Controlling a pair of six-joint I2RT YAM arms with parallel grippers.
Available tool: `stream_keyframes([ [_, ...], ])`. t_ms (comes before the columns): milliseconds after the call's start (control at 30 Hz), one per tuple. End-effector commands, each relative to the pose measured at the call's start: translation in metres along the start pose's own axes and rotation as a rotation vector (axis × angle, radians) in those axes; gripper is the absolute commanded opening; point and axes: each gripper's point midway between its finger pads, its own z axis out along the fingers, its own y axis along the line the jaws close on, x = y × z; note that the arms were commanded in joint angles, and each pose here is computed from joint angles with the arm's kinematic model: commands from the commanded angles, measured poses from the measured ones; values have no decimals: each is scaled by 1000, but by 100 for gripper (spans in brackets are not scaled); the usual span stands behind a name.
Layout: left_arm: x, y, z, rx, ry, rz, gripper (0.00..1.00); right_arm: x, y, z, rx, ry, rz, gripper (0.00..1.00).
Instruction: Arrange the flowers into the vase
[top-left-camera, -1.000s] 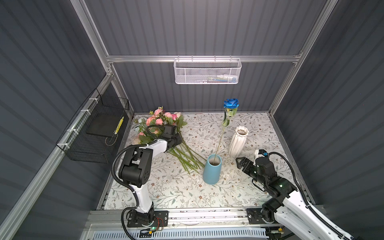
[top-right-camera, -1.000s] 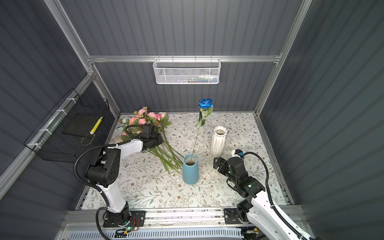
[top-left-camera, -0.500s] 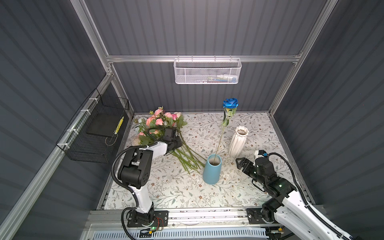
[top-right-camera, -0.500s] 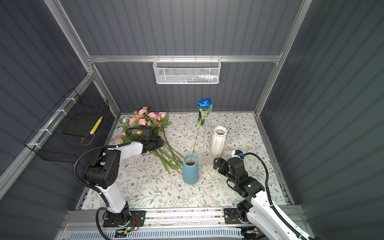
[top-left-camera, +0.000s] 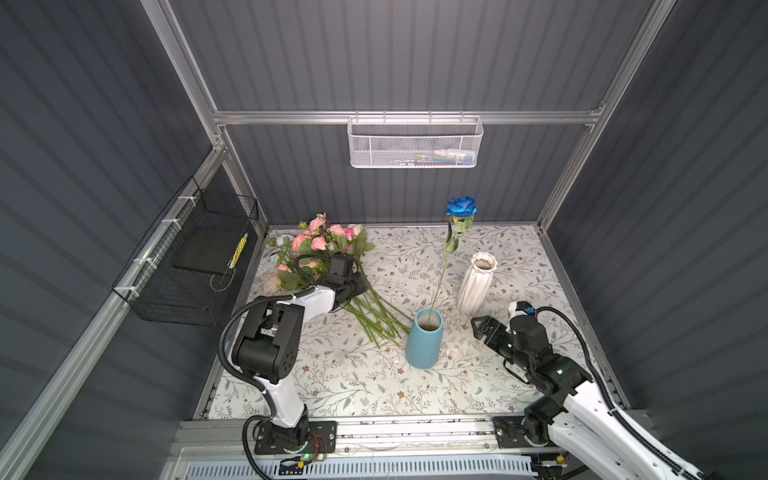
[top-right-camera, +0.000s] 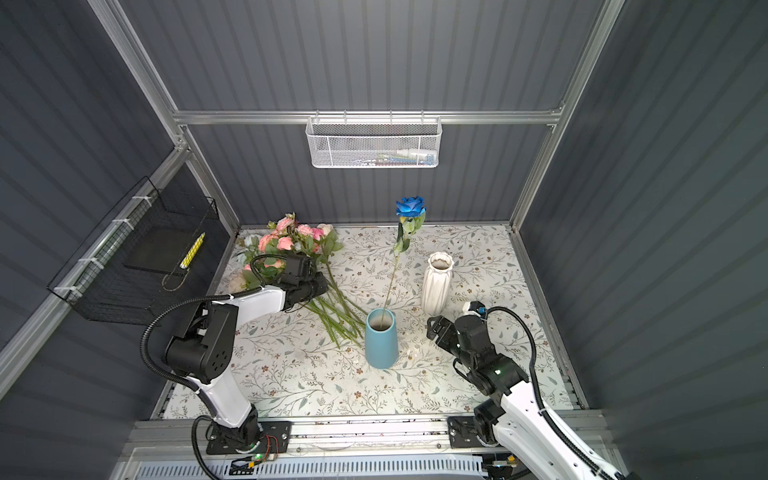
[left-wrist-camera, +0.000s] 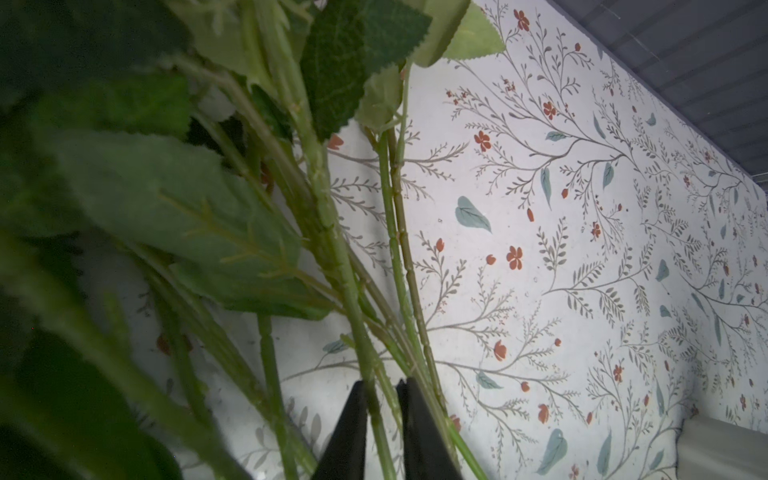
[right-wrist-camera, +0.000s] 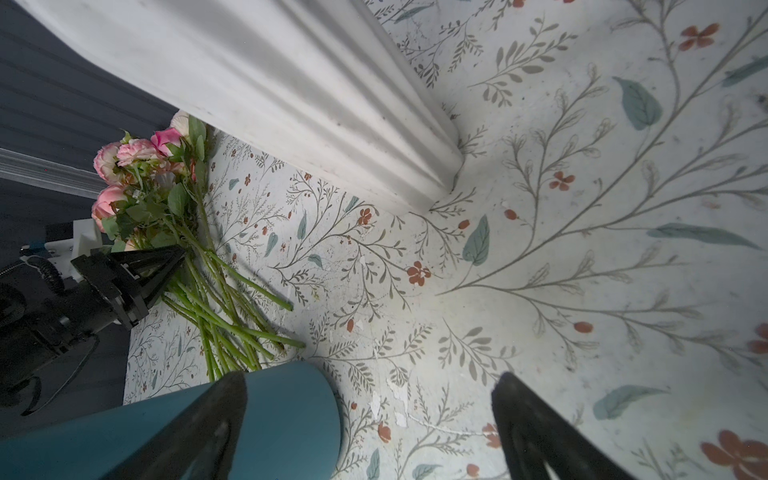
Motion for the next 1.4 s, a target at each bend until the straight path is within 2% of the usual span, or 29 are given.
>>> stream_keyframes([
  [0, 7, 3, 3, -15, 11, 22, 17, 3, -5, -1, 9, 1, 8, 94],
  [100, 12, 8, 2, -28, 14, 21, 26, 2, -7, -1, 11, -4, 12, 94],
  [167, 15, 11, 4, -33, 18, 20, 26, 2, -7, 0, 11, -1, 11, 94],
  [300, 19, 13, 10, -32, 27, 16, 16, 2, -6, 0, 12, 1, 9, 94],
  [467, 5, 4, 3, -5, -26, 19, 5, 1, -5, -2, 14, 0, 4, 94],
  [567, -9, -6, -9, 32, -93, 29, 0, 0, -6, -2, 18, -4, 4, 94],
  [900, -49, -39, -62, 205, -351, 55, 0, 1, -7, -1, 18, 0, 7, 94],
  [1067, -69, -45, -92, 218, -476, 87, 0, -1, -4, -3, 4, -9, 7, 95],
  [1367, -99, -79, -144, 223, -655, 208, 0, -3, -2, -5, -11, -19, 17, 95],
])
